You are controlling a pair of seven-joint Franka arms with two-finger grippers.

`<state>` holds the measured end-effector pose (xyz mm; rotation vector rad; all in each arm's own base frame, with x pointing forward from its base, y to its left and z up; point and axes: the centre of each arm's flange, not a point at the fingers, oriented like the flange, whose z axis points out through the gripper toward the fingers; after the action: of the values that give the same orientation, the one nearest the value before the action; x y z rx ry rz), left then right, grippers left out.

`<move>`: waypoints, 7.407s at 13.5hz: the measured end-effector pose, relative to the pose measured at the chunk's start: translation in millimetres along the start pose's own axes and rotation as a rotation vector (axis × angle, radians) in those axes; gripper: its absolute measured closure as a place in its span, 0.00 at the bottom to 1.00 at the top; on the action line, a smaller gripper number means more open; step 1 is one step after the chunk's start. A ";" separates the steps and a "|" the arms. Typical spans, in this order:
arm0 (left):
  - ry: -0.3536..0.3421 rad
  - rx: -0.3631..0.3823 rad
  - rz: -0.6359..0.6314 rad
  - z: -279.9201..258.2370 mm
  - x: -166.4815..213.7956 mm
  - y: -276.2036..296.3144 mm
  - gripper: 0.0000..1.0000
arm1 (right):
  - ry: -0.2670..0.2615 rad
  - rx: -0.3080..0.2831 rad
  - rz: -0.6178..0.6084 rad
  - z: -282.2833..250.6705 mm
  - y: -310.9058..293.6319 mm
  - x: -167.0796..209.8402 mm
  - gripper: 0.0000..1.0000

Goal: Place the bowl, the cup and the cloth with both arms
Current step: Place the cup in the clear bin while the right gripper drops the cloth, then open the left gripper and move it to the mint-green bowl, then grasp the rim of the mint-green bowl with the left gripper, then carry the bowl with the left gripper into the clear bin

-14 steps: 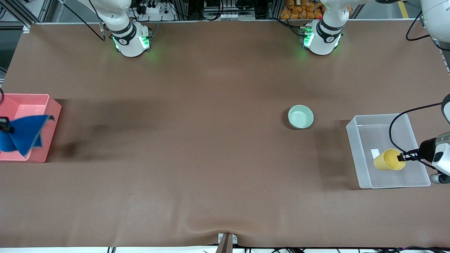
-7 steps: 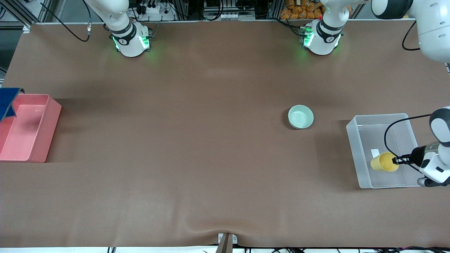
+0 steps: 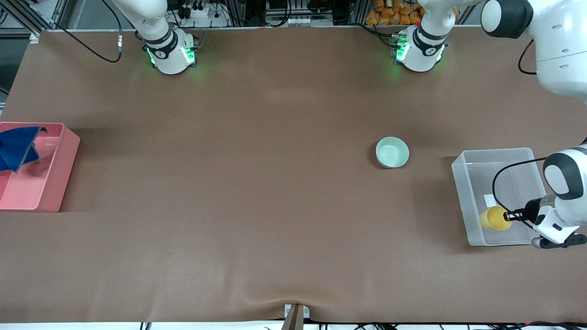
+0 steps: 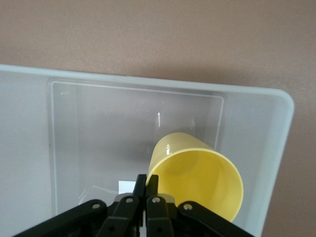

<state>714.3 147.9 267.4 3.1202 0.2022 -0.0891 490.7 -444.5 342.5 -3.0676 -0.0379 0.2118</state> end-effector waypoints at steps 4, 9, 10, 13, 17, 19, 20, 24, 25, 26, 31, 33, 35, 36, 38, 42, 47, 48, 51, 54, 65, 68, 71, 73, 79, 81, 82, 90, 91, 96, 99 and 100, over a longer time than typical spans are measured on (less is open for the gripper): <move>-0.007 -0.001 0.025 16.4 1.1 -1.1 0.97 | 0.002 0.053 -0.031 26.3 27.3 -22.1 0.93; 0.008 0.000 0.080 10.8 3.3 -8.9 0.60 | 0.030 0.076 -0.072 -2.1 16.9 -12.1 0.37; 0.015 0.001 0.084 6.7 4.6 -8.9 0.56 | 0.038 0.067 -0.088 -25.0 0.2 -0.2 0.29; 0.032 0.000 0.086 -12.5 5.9 -8.0 0.44 | 0.034 0.057 -0.067 -74.5 -63.3 30.4 0.00; 0.018 -0.013 0.087 -58.4 -2.9 -7.2 0.42 | -0.029 0.034 0.011 -111.8 -155.4 60.5 0.00; 0.024 -0.021 0.098 -92.5 -9.9 -0.2 0.39 | -0.055 0.014 0.054 -133.6 -209.0 69.2 0.00; 0.029 -0.025 0.105 -109.6 -13.7 6.7 0.39 | -0.066 0.008 0.072 -145.1 -236.4 70.6 0.00; 0.004 -0.051 0.098 -156.1 -35.1 57.6 0.39 | -0.043 -0.025 0.102 -198.0 -338.6 62.2 0.00; -0.006 -0.058 0.106 -158.9 -42.5 74.3 0.39 | -0.031 -0.030 0.103 -210.9 -357.3 55.8 0.00; -0.021 -0.067 0.116 -157.4 -51.1 88.7 0.39 | -0.024 -0.033 0.098 -222.2 -371.2 48.4 0.00; -0.063 -0.096 0.123 -131.0 -109.2 141.1 0.38 | -0.006 -0.041 0.034 -263.1 -437.7 13.8 0.00; -0.053 -0.094 0.119 -108.2 -135.2 165.3 0.30 | -0.039 -0.044 0.054 -268.4 -452.7 2.9 0.00; -0.074 -0.091 0.103 -87.6 -157.6 189.7 0.25 | -0.048 -0.042 0.064 -271.0 -452.7 -0.7 0.00; -0.084 -0.090 0.094 -82.1 -164.2 200.1 0.25 | -0.047 -0.039 0.068 -271.1 -450.8 -0.6 0.00; -0.090 -0.085 0.082 -71.2 -173.7 217.5 0.21 | -0.043 -0.035 0.073 -271.6 -448.2 -0.4 0.00; -0.077 -0.041 0.063 -10.5 -208.7 233.7 0.17 | 0.032 -0.036 0.074 -279.5 -446.8 6.9 0.00; -0.047 -0.042 0.051 49.8 -253.7 234.9 0.19 | 0.066 -0.034 0.070 -286.4 -449.0 7.6 0.00; -0.050 -0.041 0.051 54.1 -257.5 233.5 0.23 | 0.068 -0.034 0.070 -287.3 -448.9 7.1 0.00; -0.053 -0.039 0.031 60.3 -262.6 232.5 0.31 | 0.072 -0.034 0.073 -289.3 -447.8 5.5 0.00; -0.044 -0.044 0.018 68.5 -263.5 234.6 0.36 | 0.073 -0.033 0.075 -289.5 -446.6 5.2 0.00; -0.017 -0.058 -0.002 68.6 -251.5 234.1 0.96 | 0.071 -0.033 0.077 -289.3 -445.7 5.1 0.00; -0.082 -0.038 -0.022 8.0 -216.4 231.3 0.96 | 0.070 -0.033 0.077 -289.2 -445.5 4.9 0.00; -0.096 -0.033 -0.044 -59.2 -177.7 206.4 0.96 | 0.069 -0.033 0.078 -289.1 -445.1 4.8 0.00; -0.093 -0.039 -0.037 -93.4 -157.5 172.5 0.96 | 0.068 -0.033 0.079 -289.0 -444.8 4.8 0.00; -0.087 -0.012 0.007 -110.3 -132.9 41.4 0.96 | 0.067 -0.032 0.080 -288.9 -444.3 4.6 0.00; -0.113 0.021 0.020 -92.1 -131.5 3.1 0.96 | 0.067 -0.032 0.080 -288.8 -444.3 4.6 0.00; -0.116 0.029 0.021 -83.8 -130.0 -11.3 0.96 | 0.067 -0.032 0.080 -288.9 -444.2 4.6 0.00; -0.072 -0.004 -0.037 -17.7 -115.0 -70.6 0.96 | 0.066 -0.032 0.080 -288.8 -444.2 4.5 0.00; -0.071 -0.009 -0.046 -9.2 -115.2 -78.1 0.96 | 0.066 -0.032 0.080 -288.8 -444.2 4.5 0.00; -0.035 -0.024 -0.049 36.4 -117.1 -80.5 0.96 | 0.066 -0.032 0.080 -288.8 -444.2 4.5 0.00; -0.033 -0.031 0.002 55.9 -124.2 -84.8 0.96 | 0.066 -0.032 0.080 -288.8 -444.2 4.5 0.00; -0.033 -0.034 0.027 58.9 -126.5 -91.7 0.94 | 0.066 -0.032 0.080 -288.8 -444.2 4.5 0.00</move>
<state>573.9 221.6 215.1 3.0844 0.1596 -0.1350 526.2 -19.9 657.5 -3.1090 0.0855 0.1147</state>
